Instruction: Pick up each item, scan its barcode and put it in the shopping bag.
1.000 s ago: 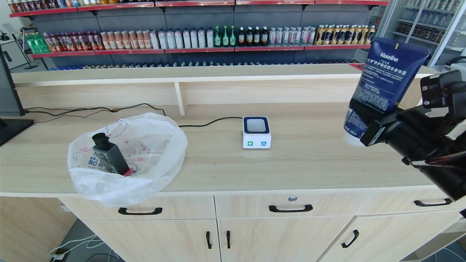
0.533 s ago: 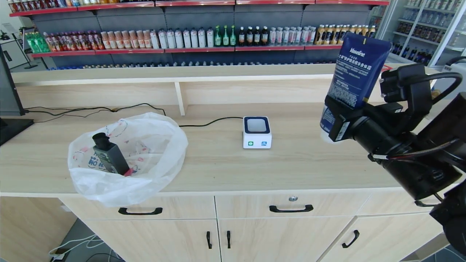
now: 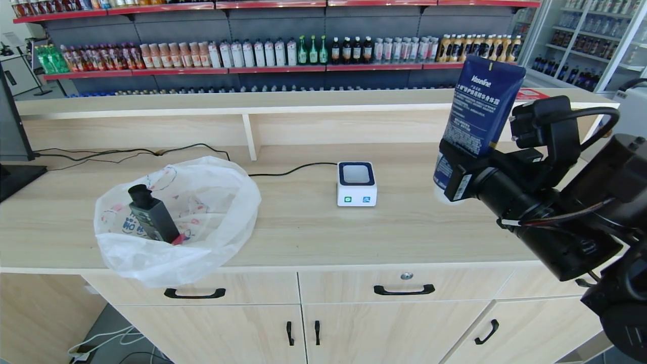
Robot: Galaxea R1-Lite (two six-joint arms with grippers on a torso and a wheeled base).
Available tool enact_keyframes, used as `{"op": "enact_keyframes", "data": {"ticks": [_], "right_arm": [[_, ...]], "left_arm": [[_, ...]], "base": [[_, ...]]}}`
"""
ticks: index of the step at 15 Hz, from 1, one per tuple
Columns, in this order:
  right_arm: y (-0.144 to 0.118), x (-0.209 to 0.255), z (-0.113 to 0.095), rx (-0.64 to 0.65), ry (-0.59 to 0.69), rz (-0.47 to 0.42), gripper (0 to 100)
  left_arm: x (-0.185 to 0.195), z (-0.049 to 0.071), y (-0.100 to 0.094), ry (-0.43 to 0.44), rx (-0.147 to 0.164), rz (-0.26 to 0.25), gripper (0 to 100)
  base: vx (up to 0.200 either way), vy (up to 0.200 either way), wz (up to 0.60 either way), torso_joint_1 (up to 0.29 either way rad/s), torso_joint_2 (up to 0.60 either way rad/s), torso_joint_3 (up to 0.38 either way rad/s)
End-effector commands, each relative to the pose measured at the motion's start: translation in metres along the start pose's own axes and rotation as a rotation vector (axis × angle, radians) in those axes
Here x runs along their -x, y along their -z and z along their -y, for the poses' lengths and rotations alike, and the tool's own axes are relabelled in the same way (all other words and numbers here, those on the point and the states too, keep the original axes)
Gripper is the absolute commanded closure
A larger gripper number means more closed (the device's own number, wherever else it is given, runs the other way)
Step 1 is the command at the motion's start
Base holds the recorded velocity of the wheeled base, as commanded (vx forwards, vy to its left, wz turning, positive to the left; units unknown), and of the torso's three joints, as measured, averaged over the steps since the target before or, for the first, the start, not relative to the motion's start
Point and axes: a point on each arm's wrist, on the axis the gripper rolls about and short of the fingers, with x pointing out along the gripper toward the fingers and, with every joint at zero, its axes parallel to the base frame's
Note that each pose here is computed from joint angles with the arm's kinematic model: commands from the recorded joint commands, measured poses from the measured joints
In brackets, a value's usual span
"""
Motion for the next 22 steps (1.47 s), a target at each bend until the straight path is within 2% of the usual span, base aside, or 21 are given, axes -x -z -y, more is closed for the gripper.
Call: {"op": "enact_keyframes", "data": {"ticks": [1, 3, 6, 18, 22], "right_arm": [[-0.0003, -0.0018, -0.0005, -0.004, 0.001, 0.003, 100], [-0.0006, -0.002, -0.0005, -0.007, 0.001, 0.005, 100], [-0.0016, -0.0011, 0.0005, -0.016, 0.003, 0.009, 100], [-0.0081, 0.0036, 0.0041, -0.029, 0.022, 0.028, 100], [0.0001, 0.0026, 0.0063, -0.025, 0.015, 0.0, 100]], "left_arm": [[0.0, 0.0, 0.0, 0.0, 0.0, 0.001, 0], [0.0, 0.0, 0.0, 0.0, 0.0, 0.001, 0], [0.0, 0.0, 0.0, 0.0, 0.0, 0.001, 0], [0.0, 0.0, -0.0003, 0.0, 0.007, 0.004, 0], [0.0, 0.0, -0.0003, 0.0, 0.006, 0.004, 0]], "base": [[-0.2, 0.0, 0.0, 0.002, 0.01, 0.002], [-0.2, 0.0, 0.0, 0.002, 0.0, 0.005], [0.0, 0.0, 0.0, 0.0, 0.0, 0.0], [0.0, 0.2, 0.0, 0.002, 0.0, 0.002], [0.0, 0.0, 0.0, 0.0, 0.0, 0.0]]}}
